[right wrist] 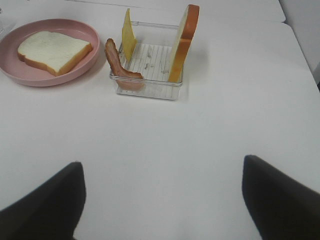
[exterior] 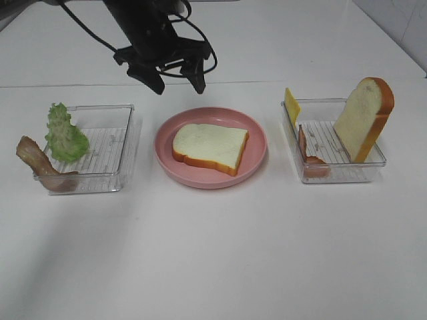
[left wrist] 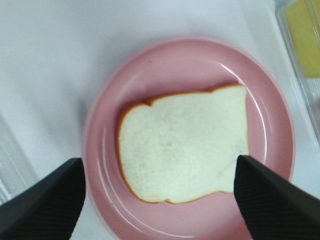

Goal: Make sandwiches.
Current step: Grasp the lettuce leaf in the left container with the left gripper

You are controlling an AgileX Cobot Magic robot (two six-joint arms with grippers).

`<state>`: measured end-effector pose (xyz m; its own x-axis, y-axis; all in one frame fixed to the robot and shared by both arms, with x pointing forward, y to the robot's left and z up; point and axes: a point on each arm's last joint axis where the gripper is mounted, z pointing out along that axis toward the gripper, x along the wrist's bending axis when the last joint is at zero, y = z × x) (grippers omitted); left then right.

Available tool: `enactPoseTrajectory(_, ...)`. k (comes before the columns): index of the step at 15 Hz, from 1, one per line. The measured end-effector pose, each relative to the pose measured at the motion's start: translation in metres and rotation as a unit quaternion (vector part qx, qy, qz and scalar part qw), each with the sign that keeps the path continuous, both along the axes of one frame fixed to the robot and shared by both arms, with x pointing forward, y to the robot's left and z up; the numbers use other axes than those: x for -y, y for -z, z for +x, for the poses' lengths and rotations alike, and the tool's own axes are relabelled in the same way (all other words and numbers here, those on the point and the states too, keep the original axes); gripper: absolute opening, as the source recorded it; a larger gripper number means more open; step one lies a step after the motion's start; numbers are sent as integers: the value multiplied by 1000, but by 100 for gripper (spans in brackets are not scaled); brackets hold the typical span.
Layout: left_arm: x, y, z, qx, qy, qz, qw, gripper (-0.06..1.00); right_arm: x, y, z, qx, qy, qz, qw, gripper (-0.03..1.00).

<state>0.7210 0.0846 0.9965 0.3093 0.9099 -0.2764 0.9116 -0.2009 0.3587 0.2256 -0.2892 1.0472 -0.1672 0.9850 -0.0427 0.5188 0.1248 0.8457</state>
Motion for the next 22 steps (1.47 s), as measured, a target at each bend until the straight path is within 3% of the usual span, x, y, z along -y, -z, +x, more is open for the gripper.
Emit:
enactPoseTrajectory(5, -28, -60, -3, 80, -46, 48, 995, 76, 0, 0, 0, 0, 0, 0, 1000, 81)
enactPoseTrajectory(8, -61, -79, -4, 77, -87, 29, 993, 75, 0, 0, 0, 0, 0, 0, 1000, 81)
enactPoseTrajectory(11, -93, -83, -13, 54, -115, 38, 991, 75, 0, 0, 0, 0, 0, 0, 1000, 81)
enactPoseTrajectory(15, -136, -74, -29, 13, -149, 80, 986, 75, 0, 0, 0, 0, 0, 0, 1000, 81)
enactPoseTrajectory(18, -161, -43, -32, -34, -166, 121, 978, 75, 0, 0, 0, 0, 0, 0, 1000, 81)
enactPoseTrajectory(22, -170, -10, -25, -73, -170, 136, 973, 75, 0, 0, 0, 0, 0, 0, 1000, 81)
